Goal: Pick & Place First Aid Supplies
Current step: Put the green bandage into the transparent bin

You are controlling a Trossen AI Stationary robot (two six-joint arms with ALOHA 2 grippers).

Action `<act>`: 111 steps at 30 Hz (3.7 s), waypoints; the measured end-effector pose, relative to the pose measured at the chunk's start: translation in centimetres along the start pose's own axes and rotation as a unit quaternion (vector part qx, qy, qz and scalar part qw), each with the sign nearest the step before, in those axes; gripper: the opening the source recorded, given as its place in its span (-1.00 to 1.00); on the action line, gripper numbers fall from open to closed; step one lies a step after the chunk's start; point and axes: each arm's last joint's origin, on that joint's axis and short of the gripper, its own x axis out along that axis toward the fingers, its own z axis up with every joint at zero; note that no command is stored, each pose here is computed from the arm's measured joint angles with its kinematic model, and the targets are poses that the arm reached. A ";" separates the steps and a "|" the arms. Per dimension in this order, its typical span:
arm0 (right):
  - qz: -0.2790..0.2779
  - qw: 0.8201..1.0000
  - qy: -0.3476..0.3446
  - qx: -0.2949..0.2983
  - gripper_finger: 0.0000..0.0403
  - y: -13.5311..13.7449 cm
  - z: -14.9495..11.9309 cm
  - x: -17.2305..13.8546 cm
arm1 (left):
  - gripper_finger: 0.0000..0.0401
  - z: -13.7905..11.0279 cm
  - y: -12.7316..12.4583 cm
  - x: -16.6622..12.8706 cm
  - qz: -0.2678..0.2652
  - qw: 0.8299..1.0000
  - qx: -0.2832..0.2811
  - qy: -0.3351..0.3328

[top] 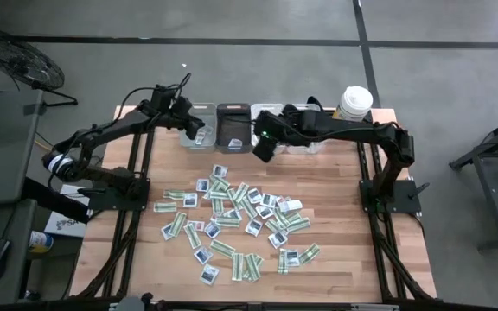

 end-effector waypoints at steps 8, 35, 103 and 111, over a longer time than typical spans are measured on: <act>0.011 0.990 0.134 -0.040 0.02 0.6 -3.8 -0.6 | -0.45 1.2 -2.6 -2.7 -0.035 0.995 0.079 -0.057; 0.183 0.946 0.154 -0.217 0.01 6.2 -21.3 2.0 | -0.45 0.5 -10.9 -4.2 -0.134 0.971 0.184 -0.077; 0.296 0.943 0.144 -0.048 -0.99 5.5 -23.3 2.1 | -0.45 0.4 -11.1 -4.2 -0.162 0.966 0.185 -0.074; 0.298 0.945 0.125 0.052 -0.99 4.6 -22.3 0.5 | -0.45 0.5 -11.1 -4.2 -0.165 0.965 0.186 -0.079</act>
